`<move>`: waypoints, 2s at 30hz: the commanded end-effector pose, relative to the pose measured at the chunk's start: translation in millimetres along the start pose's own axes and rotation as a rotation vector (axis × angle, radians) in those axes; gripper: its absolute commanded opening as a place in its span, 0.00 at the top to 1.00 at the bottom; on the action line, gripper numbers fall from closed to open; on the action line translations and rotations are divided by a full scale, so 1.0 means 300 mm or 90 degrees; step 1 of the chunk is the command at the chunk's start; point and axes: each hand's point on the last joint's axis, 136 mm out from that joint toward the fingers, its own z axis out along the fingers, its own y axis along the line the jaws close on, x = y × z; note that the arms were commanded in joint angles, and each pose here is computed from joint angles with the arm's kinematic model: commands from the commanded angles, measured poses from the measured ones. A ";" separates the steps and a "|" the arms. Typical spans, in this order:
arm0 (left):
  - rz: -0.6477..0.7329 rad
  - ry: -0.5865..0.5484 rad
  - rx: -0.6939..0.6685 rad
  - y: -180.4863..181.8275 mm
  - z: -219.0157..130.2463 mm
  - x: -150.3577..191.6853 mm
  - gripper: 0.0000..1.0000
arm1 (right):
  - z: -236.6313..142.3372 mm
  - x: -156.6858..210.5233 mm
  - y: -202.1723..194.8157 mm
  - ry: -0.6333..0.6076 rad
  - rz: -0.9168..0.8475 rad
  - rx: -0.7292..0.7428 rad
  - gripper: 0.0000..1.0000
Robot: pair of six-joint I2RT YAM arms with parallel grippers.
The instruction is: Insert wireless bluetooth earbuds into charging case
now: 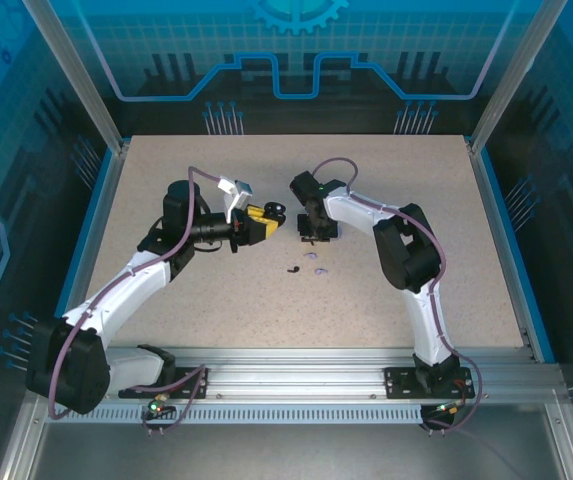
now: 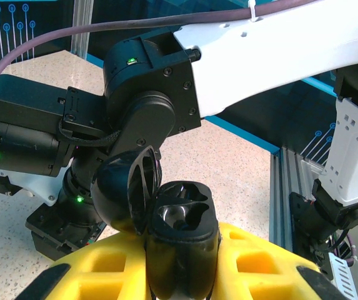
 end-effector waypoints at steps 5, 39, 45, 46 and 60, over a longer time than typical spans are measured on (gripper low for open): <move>0.009 -0.010 0.009 -0.018 -0.017 -0.032 0.78 | 0.073 0.006 0.008 0.009 -0.004 0.003 0.75; 0.003 -0.008 0.007 -0.016 -0.017 -0.035 0.79 | -0.028 0.086 -0.063 0.002 -0.046 -0.006 0.73; 0.004 -0.008 0.006 -0.016 -0.018 -0.037 0.79 | -0.013 0.068 -0.059 0.006 -0.047 -0.003 0.67; 0.004 -0.007 0.005 -0.016 -0.018 -0.036 0.78 | -0.012 0.063 -0.054 0.006 -0.049 -0.003 0.66; 0.004 -0.004 0.004 -0.018 -0.019 -0.035 0.78 | 0.009 0.040 -0.046 0.015 -0.058 0.005 0.62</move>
